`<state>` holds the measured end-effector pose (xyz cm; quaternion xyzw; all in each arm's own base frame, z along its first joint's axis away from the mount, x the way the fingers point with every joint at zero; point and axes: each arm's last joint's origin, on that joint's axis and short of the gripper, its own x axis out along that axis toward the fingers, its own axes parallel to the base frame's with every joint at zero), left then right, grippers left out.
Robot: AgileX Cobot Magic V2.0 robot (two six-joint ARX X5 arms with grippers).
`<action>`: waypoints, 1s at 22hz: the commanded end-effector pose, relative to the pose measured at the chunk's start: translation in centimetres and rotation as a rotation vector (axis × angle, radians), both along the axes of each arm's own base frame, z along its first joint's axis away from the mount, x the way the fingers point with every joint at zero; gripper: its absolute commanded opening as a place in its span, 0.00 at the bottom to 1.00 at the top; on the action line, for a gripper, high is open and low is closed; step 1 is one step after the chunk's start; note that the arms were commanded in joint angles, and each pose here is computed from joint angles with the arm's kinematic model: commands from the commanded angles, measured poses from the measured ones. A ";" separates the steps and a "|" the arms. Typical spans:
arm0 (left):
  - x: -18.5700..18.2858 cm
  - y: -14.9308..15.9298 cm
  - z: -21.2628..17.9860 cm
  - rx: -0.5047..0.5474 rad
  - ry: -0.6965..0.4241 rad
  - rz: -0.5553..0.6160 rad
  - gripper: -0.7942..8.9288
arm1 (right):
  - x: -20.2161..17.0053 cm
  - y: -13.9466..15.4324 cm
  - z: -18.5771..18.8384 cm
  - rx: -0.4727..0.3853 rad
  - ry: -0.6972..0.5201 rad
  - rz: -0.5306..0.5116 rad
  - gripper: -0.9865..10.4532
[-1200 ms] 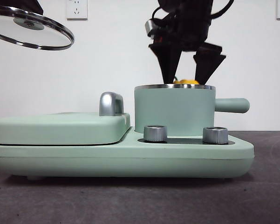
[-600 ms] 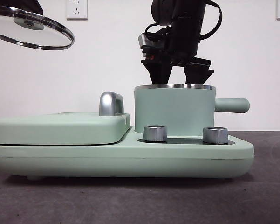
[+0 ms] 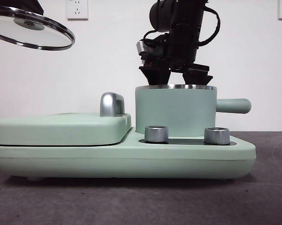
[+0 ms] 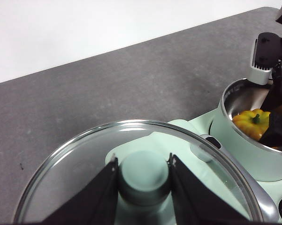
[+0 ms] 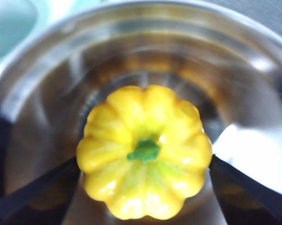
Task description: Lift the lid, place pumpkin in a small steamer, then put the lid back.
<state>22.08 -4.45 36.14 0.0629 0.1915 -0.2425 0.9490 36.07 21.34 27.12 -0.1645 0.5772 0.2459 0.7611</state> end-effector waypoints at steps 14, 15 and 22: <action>-0.1 0.0 0.7 -0.004 -0.033 -0.010 0.09 | -3.4 -1.1 8.1 0.204 -0.193 0.034 0.42; -0.1 0.0 0.7 -0.003 -0.032 -0.010 0.09 | -3.8 -1.3 8.4 0.211 -0.205 0.034 0.42; -0.1 0.0 0.7 -0.003 -0.029 -0.011 0.09 | -7.7 -3.7 7.7 0.323 -0.295 -0.058 0.42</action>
